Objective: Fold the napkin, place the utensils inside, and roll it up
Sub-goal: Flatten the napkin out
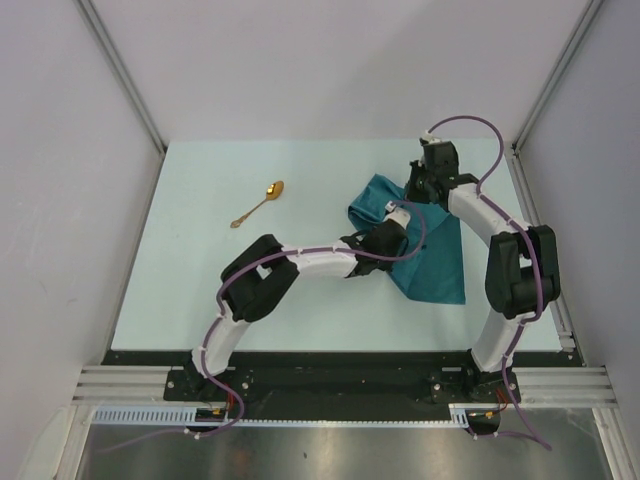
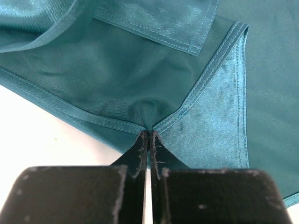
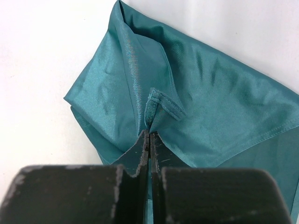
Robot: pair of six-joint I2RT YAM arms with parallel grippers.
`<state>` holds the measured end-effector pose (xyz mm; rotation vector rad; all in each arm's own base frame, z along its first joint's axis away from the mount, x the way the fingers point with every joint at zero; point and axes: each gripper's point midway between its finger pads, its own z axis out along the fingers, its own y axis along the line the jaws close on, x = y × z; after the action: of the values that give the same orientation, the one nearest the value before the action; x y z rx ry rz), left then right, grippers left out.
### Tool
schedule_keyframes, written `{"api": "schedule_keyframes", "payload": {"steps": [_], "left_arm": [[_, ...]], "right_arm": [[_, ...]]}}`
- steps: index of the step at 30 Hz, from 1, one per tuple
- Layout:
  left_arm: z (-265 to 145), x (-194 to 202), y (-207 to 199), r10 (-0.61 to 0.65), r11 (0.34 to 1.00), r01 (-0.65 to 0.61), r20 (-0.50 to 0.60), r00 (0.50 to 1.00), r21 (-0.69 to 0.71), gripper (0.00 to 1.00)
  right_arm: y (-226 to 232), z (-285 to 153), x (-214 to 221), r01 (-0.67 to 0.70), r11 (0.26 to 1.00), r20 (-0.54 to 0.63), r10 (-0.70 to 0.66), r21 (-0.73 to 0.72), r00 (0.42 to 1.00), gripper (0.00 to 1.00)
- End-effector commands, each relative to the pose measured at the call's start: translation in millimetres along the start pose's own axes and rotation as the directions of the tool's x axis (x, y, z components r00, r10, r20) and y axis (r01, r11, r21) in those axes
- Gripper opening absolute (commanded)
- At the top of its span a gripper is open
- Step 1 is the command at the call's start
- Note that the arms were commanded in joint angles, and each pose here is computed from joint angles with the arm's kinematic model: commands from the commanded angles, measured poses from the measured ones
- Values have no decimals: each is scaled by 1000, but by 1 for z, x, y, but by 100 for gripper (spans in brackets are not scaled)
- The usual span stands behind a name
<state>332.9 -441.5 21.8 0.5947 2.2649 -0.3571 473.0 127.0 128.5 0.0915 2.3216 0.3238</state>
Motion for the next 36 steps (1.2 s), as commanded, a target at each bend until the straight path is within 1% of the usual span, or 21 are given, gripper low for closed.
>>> {"api": "schedule_keyframes", "payload": {"steps": [1,3,4,5,6,7,10,13,16,17,19,20,24,25,27,28,29,31,32,33,36], "left_arm": [[-4,7,11,15,998,-16,-25,1000,-59,0],[-17,0,19,11,997,-10,12,1000,-79,0],[-40,-29,24,0,995,8,86,996,-96,0],[-52,-39,31,-4,993,18,118,993,-118,0],[-65,-43,44,-8,989,27,136,991,-145,0],[-92,-68,55,-18,985,53,205,979,-166,0],[-143,-90,98,-17,963,89,274,962,-255,0],[-175,-93,142,-10,930,117,295,955,-348,0],[-227,-113,173,11,902,158,389,921,-401,0],[-258,-125,184,13,886,200,454,891,-418,0],[-291,-142,192,53,878,207,517,854,-431,0],[-325,-155,195,47,884,241,589,807,-401,0],[-415,-183,203,71,901,277,743,666,-334,0],[-432,-186,205,90,904,267,759,645,-334,0],[-477,-192,206,86,921,268,817,570,-284,0],[-489,-192,205,103,926,246,821,561,-285,0],[-509,-198,205,102,932,244,842,529,-267,0],[-531,-199,202,113,946,206,851,512,-250,0],[-552,-205,202,104,951,209,872,479,-229,0],[-560,-207,200,102,956,197,877,469,-217,1],[-572,-219,193,120,965,155,885,449,-210,0]], "right_arm": [[4,-25,-26,-1,1000,77,2,-16,997,0],[5,-35,-34,1,1000,97,1,-18,995,0],[1,-43,-42,-7,1000,114,9,-13,993,0],[-1,-49,-48,-9,1000,126,10,-10,992,0],[-1,-63,-60,-13,1000,161,15,-14,987,0],[-2,-74,-70,-16,1000,182,18,-12,983,0],[-9,-117,-99,-19,1000,281,15,10,960,0],[-12,-177,-130,-11,998,416,-14,56,909,0],[-12,-240,-154,-4,996,546,-45,88,837,0],[-11,-258,-160,-3,996,578,-52,95,814,0],[-10,-307,-168,-9,994,661,-63,105,748,0],[-9,-326,-171,7,993,687,-85,115,721,0],[-3,-420,-179,16,992,823,-114,126,557,0],[-2,-451,-175,16,992,856,-113,122,504,0],[1,-482,-171,33,991,883,-127,126,452,0],[4,-506,-172,39,992,905,-124,118,408,0],[5,-523,-168,48,992,916,-128,119,379,0],[13,-553,-165,80,992,934,-120,99,336,0],[15,-561,-163,90,991,938,-119,95,325,0],[20,-567,-161,109,991,943,-112,81,314,0],[24,-558,-167,119,991,943,-95,60,320,0]]}}
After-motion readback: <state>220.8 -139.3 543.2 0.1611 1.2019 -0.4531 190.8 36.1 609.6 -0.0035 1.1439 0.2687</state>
